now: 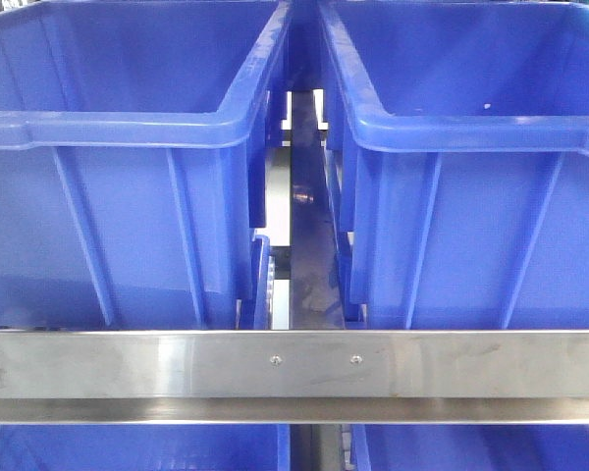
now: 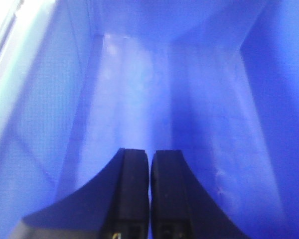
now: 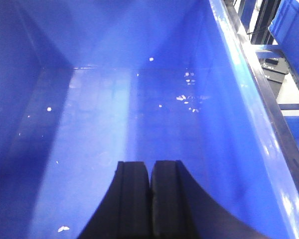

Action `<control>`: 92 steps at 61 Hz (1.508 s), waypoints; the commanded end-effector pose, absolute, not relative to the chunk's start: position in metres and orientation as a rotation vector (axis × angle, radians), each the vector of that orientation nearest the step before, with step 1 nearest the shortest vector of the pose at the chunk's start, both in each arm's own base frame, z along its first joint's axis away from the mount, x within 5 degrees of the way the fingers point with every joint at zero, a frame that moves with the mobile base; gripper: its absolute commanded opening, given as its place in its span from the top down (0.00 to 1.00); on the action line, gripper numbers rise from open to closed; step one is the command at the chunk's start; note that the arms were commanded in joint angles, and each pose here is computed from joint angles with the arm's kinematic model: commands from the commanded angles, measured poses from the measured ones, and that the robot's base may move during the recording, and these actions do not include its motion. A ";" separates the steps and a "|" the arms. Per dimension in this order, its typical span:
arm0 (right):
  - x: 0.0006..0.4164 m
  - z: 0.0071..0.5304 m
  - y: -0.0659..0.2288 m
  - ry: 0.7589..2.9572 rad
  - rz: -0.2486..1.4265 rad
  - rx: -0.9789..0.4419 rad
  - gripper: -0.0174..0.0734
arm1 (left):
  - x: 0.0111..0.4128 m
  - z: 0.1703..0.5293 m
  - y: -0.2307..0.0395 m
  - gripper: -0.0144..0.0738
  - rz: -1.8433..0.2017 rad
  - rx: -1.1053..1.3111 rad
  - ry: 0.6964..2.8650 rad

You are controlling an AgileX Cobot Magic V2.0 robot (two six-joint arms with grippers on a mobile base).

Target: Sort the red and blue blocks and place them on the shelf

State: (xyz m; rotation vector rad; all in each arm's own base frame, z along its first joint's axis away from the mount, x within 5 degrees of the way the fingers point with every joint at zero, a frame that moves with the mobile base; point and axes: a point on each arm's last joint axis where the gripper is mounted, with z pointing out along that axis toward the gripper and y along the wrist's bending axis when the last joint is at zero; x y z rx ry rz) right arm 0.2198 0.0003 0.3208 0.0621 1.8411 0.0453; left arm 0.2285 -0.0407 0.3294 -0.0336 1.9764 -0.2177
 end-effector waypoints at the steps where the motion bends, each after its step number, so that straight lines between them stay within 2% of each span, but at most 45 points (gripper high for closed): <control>1: 0.215 0.350 0.001 1.689 0.045 0.034 0.76 | 0.218 0.356 -0.039 0.68 -0.245 -0.027 1.841; 16: 0.186 0.346 0.001 1.667 0.042 0.036 0.76 | 0.186 0.341 -0.033 0.68 -0.235 -0.017 1.836; 35: 0.137 0.307 0.002 1.653 0.049 0.027 0.76 | 0.141 0.303 -0.024 0.68 -0.213 0.004 1.838; 45: 0.116 0.295 0.005 1.615 0.073 0.001 0.76 | 0.122 0.295 -0.020 0.68 -0.218 0.003 1.798; 55: 0.105 0.293 0.005 1.577 0.076 -0.001 0.76 | 0.117 0.293 -0.019 0.68 -0.220 0.002 1.785; 92: 0.105 0.291 0.005 1.595 0.074 0.002 0.76 | 0.116 0.293 -0.019 0.68 -0.219 0.002 1.789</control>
